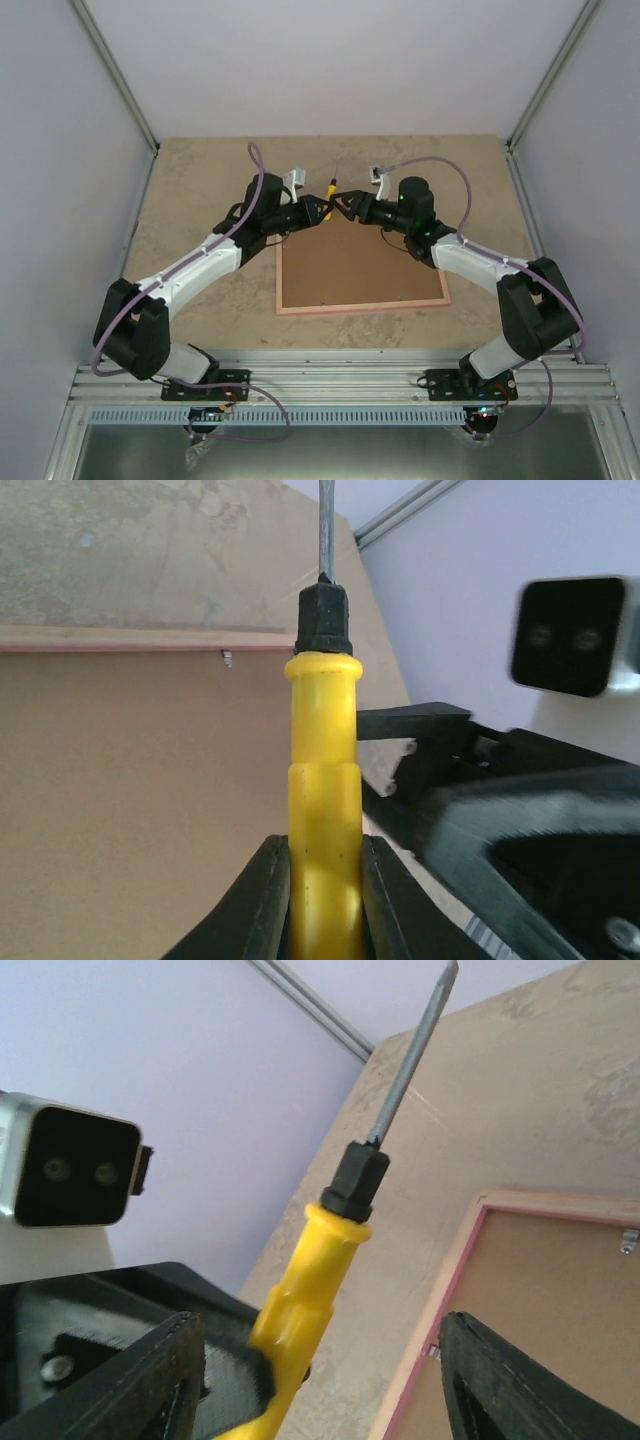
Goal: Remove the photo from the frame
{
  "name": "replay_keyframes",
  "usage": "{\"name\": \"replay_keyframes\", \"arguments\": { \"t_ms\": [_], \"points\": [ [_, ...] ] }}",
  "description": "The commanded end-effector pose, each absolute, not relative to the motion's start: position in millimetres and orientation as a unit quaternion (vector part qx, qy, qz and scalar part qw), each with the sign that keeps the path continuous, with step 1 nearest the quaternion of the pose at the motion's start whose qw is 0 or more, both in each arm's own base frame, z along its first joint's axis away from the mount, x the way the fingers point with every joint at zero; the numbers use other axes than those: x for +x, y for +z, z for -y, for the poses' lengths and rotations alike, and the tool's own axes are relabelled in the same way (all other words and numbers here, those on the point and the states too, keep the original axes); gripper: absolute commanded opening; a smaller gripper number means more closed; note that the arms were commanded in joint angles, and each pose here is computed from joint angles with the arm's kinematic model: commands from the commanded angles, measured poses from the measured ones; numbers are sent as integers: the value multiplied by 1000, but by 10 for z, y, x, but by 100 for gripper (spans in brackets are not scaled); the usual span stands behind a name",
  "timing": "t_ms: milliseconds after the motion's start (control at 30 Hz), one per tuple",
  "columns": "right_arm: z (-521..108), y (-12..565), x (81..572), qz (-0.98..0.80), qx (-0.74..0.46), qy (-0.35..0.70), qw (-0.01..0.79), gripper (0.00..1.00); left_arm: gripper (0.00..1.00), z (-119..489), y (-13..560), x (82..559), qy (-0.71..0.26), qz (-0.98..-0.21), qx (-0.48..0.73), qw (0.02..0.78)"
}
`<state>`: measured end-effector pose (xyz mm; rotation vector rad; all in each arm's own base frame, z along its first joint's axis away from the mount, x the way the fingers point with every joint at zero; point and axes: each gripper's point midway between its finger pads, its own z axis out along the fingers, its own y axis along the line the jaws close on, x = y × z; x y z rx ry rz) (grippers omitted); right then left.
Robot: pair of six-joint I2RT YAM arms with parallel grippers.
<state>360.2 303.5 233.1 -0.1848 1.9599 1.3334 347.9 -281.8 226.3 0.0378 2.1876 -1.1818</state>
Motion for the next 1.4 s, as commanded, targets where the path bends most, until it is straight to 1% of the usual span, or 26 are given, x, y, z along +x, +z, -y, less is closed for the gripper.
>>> {"name": "replay_keyframes", "arguments": {
  "t_ms": [0,100,233,367,467,700,767,867,933,1033,1200,1300,1367],
  "points": [
    [-3145,2526,3628,-737,-72,559,373,61,0,2877,2617,3450,-478,-794,24,375],
    [-3159,2507,3652,-736,-66,562,371,57,0,2882,2602,3425,-478,-793,27,377],
    [-3199,2487,3652,-732,-66,573,361,48,0,2894,2578,3402,-477,-794,30,376],
    [-3235,2440,3655,-734,-64,577,353,42,0,2897,2584,3390,-474,-793,35,382],
    [-3257,2413,3653,-735,-64,579,349,34,0,2902,2578,3376,-472,-792,40,385],
    [-3281,2388,3654,-735,-67,581,344,6,0,2885,2648,3320,-473,-785,51,398],
    [-3282,2391,3646,-734,-70,582,343,1,0,2873,2672,3301,-472,-783,53,401],
    [-3291,2433,3626,-730,-81,584,345,1,5,2867,2680,3283,-474,-782,52,400],
    [-3290,2452,3610,-729,-89,585,345,0,12,2856,2675,3274,-474,-783,50,399],
    [-3274,2458,3589,-728,-102,584,343,1,18,2829,2721,3264,-472,-781,50,406],
    [-3287,2468,3552,-725,-117,591,333,0,23,2834,2716,3246,-472,-780,56,406],
    [-3275,2487,3554,-725,-117,591,333,0,32,2842,2669,3231,-475,-782,56,400],
    [-3265,2485,3566,-726,-115,590,333,1,36,2839,2648,3216,-476,-782,56,398]
  ]
}}
